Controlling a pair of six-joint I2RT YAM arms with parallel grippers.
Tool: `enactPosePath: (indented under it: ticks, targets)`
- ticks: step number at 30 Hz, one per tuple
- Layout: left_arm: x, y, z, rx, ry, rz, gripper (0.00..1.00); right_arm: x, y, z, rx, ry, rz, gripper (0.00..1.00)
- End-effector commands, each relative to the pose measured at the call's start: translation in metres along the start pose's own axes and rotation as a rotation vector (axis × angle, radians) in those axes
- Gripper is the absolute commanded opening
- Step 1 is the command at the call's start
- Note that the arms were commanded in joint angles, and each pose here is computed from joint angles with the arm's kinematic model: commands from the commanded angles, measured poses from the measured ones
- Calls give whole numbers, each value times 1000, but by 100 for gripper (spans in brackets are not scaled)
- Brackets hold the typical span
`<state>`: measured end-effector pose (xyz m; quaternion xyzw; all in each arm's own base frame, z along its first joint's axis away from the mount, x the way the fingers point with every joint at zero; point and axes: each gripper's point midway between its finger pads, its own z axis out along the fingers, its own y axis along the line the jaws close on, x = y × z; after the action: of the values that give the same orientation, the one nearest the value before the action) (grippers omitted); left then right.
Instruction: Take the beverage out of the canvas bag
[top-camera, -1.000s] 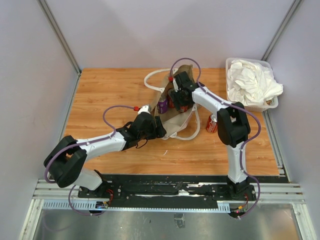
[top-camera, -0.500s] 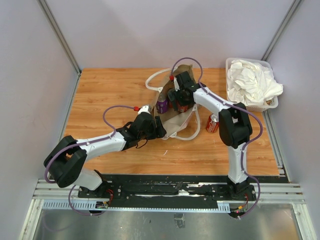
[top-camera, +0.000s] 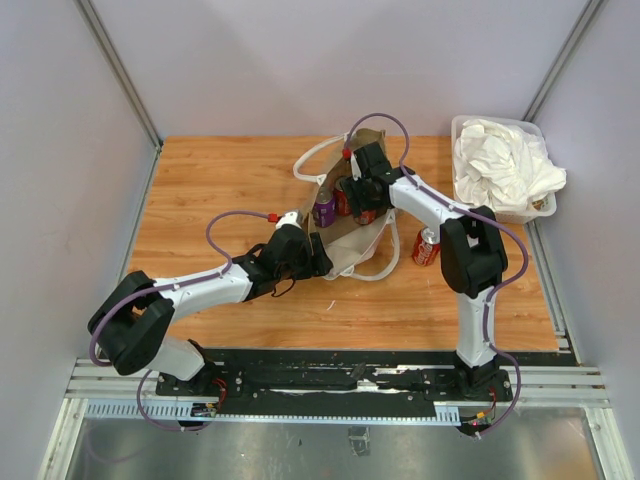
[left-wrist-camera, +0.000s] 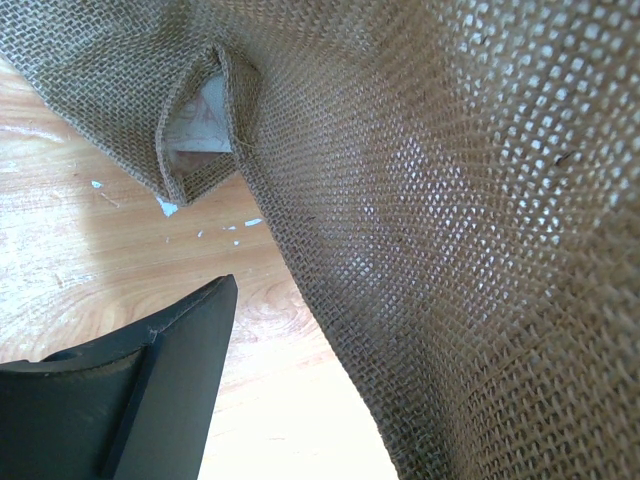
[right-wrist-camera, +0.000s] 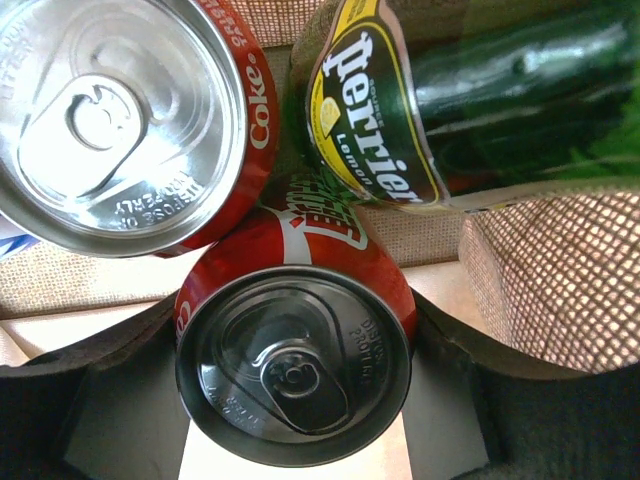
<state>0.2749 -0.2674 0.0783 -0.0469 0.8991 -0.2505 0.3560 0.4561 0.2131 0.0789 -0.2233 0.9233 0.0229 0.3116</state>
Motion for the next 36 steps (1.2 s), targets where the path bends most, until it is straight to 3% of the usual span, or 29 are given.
enactPosePath:
  ticks: [1, 2, 4, 5, 11, 16, 25, 36]
  targets:
    - [24, 24, 3, -78, 68, 30, 76, 2, -17, -9, 27, -1, 31, 34]
    - [23, 24, 3, -78, 67, 31, 76, 2, -17, -10, 23, -3, 28, 31]
    - [24, 24, 3, -78, 70, 29, 76, 1, -17, -11, 24, -6, 29, 3]
    - [24, 23, 3, -77, 69, 29, 77, 0, -18, -12, 26, -10, 31, 1]
    - [24, 24, 2, -78, 65, 27, 76, -6, -13, -19, -6, -33, 39, 1]
    - [22, 23, 1, -78, 62, 28, 76, -31, -8, -50, -47, -118, 60, 1]
    - [18, 20, 3, -73, 53, 31, 77, -68, -3, -118, -90, -265, 46, 1]
    - [14, 15, 4, -62, 48, 38, 76, -59, 31, -211, -47, -345, -92, 1]
